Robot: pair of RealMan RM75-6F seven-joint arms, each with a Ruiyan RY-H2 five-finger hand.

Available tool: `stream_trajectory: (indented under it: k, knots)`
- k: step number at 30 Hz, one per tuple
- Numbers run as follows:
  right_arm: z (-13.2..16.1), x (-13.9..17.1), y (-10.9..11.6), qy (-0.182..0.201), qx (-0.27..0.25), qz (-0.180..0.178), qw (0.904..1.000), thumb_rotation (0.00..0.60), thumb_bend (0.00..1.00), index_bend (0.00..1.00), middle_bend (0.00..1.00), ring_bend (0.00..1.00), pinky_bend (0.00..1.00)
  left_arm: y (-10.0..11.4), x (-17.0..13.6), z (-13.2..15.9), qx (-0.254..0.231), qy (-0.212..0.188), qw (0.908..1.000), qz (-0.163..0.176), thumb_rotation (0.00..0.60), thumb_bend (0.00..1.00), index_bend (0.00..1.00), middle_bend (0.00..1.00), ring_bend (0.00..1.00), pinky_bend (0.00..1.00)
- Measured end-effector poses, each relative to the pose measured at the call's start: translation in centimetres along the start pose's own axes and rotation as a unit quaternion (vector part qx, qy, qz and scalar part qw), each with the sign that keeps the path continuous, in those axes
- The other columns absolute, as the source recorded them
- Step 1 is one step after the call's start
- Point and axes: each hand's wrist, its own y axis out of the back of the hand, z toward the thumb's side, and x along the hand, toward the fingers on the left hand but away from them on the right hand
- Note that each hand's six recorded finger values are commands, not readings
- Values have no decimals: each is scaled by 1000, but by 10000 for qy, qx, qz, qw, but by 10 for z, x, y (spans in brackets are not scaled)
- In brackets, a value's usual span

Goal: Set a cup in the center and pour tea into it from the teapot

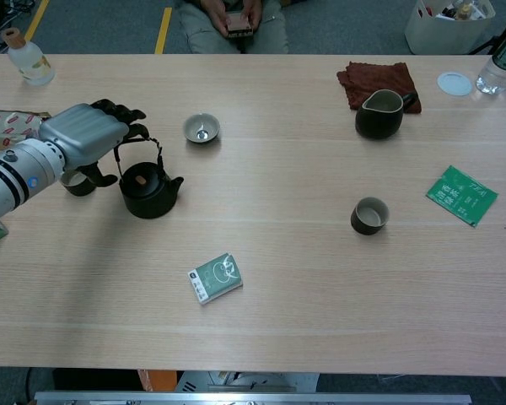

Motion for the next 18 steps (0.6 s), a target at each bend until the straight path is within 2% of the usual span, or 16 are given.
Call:
stream_trajectory:
  k: [8,15,18]
  knots:
    - [2,-1,0,42,-15,-13,10000,600,220,307,313,172,296,3,-16,0,-85,-55,9999,-22,600,282,173,0,0,5]
    - [2,0,1,40,-23,-34,10000,600,221,307,313,172,296,1,-38,7,-182,-232,9993,-231,600,281,184,0,0,5]
    - [1,1,1,30,-19,-28,10000,600,220,307,313,172,296,3,-44,8,-180,-271,9993,-178,600,281,184,0,0,5]
